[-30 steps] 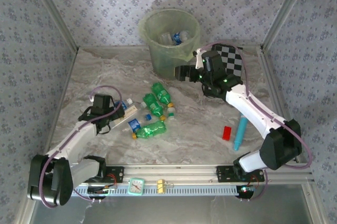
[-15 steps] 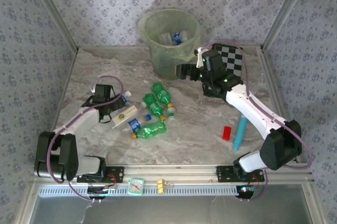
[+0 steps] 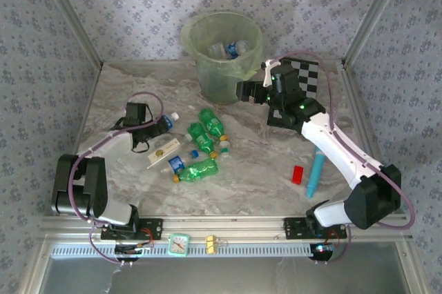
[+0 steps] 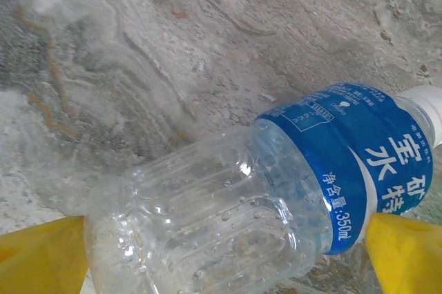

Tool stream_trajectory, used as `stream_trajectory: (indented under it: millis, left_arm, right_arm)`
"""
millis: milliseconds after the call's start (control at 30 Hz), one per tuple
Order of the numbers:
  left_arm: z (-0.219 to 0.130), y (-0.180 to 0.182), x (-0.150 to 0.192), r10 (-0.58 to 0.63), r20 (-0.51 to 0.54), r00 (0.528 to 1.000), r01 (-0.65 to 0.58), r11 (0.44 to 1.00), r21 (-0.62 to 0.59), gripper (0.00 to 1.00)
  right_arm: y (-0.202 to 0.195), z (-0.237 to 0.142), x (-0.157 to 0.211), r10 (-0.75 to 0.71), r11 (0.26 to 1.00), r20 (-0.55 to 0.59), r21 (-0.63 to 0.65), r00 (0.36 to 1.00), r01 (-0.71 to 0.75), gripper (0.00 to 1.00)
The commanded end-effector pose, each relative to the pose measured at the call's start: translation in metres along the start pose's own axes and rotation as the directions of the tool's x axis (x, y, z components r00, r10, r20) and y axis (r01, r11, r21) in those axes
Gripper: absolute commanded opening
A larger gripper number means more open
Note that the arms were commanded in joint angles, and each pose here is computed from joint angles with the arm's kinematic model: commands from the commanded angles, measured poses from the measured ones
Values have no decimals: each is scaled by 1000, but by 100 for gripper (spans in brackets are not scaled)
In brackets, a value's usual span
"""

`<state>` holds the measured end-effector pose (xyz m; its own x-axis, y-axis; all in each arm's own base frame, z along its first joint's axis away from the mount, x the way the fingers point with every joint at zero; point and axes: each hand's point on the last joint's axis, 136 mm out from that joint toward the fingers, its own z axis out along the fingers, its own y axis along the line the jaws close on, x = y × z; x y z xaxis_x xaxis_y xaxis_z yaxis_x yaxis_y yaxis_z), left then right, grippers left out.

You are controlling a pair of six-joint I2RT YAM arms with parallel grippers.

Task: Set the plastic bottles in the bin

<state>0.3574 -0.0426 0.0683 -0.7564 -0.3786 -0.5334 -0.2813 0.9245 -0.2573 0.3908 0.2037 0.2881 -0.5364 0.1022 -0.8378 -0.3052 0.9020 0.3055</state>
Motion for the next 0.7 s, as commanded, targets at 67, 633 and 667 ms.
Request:
stream_trajectory:
  millis: [67, 633, 667]
  left_arm:
    - [-16, -10, -4, -8, -24, 1000, 9, 999, 41, 100]
    - [-4, -42, -44, 267, -47, 962, -263, 961, 86, 100]
    - [1, -44, -46, 279, -46, 959, -274, 957, 95, 100]
  right_arm:
    - [-3, -8, -11, -14, 1000, 42, 13, 999, 13, 100]
    - [-12, -13, -16, 21, 1000, 72, 12, 997, -22, 100]
    - [-13, -14, -17, 23, 1000, 75, 16, 997, -25, 100]
